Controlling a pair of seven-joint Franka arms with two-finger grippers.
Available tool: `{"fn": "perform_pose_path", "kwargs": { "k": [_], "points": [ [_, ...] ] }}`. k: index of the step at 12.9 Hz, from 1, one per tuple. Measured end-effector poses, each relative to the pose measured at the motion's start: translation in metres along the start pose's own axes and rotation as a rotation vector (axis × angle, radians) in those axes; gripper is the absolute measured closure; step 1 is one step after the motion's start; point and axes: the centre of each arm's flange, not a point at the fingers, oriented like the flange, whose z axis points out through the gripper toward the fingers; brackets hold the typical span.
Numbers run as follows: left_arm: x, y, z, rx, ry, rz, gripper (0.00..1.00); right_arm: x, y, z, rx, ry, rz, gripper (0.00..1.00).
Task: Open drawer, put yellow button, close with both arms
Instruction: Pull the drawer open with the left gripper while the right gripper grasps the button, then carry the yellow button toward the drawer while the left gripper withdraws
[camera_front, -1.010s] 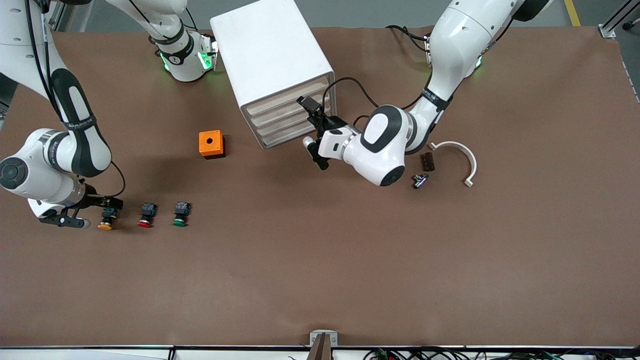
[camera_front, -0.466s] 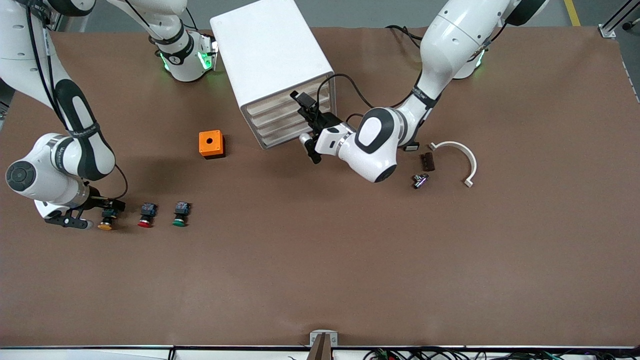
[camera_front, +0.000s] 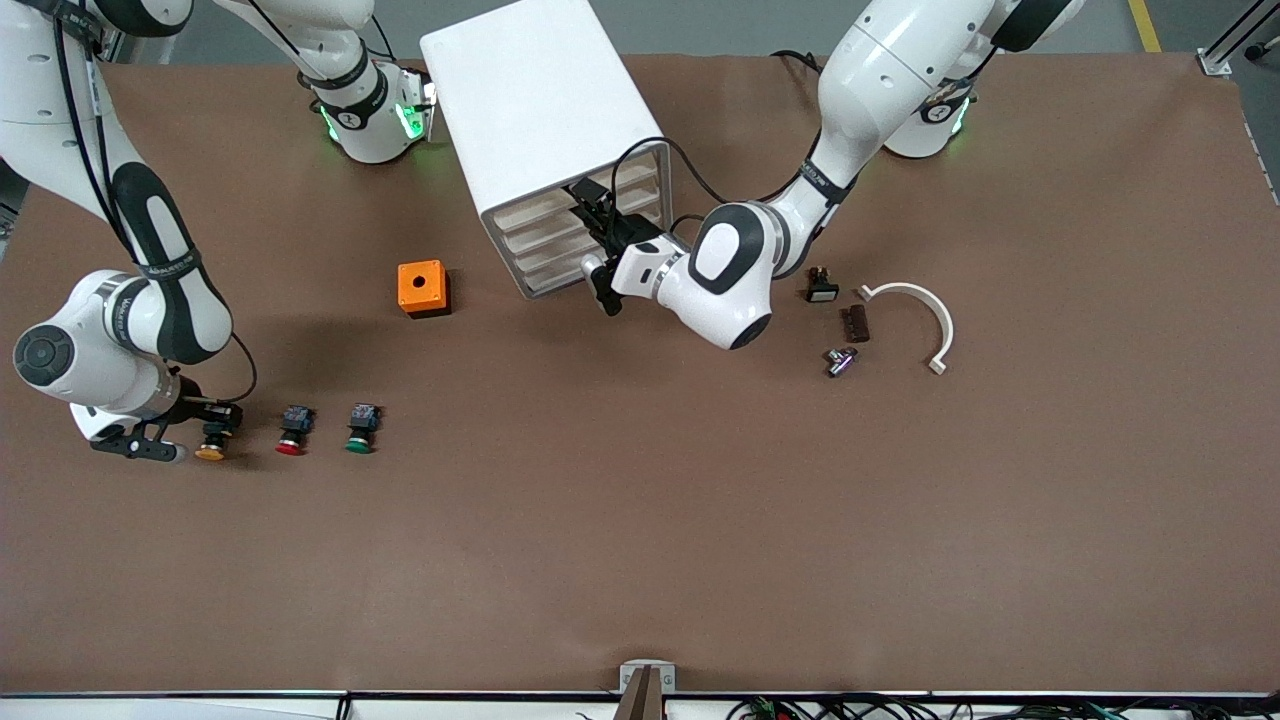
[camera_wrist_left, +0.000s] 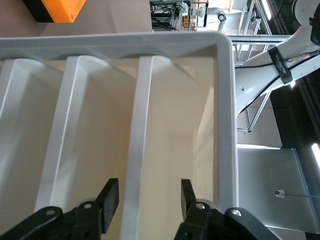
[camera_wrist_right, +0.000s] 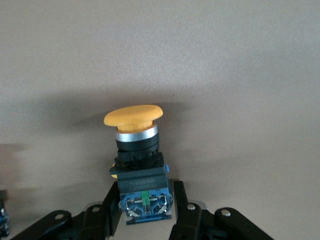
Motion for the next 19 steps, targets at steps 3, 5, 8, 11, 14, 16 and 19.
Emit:
{"fn": "perform_pose_path", "kwargs": {
  "k": [3, 5, 8, 11, 14, 16, 19],
  "points": [
    [-0.001, -0.003, -0.001, 0.002, 0.003, 0.001, 0.79, 0.002, 0.0, -0.002, -0.001, 0.006, 0.0, 0.59],
    [-0.002, -0.01, -0.001, 0.002, 0.005, 0.001, 0.85, 0.004, -0.001, -0.004, -0.001, 0.01, -0.002, 0.59],
    [0.002, -0.009, -0.004, -0.002, 0.013, 0.004, 0.85, 0.01, -0.004, -0.015, 0.0, 0.01, -0.008, 0.59],
    [0.01, -0.01, -0.026, 0.0, 0.043, -0.008, 0.85, 0.013, -0.011, -0.056, 0.007, -0.054, -0.019, 0.59],
    [0.019, -0.015, -0.065, 0.0, 0.066, -0.006, 0.85, 0.006, -0.033, -0.125, 0.007, -0.165, -0.01, 0.59],
    [0.024, -0.021, -0.092, -0.013, 0.066, -0.02, 0.85, -0.007, -0.063, -0.177, -0.007, -0.212, 0.046, 0.59],
    [0.031, -0.028, -0.122, -0.032, 0.077, -0.022, 0.85, -0.041, -0.129, -0.25, -0.049, -0.25, 0.154, 0.59]
  ]
}}
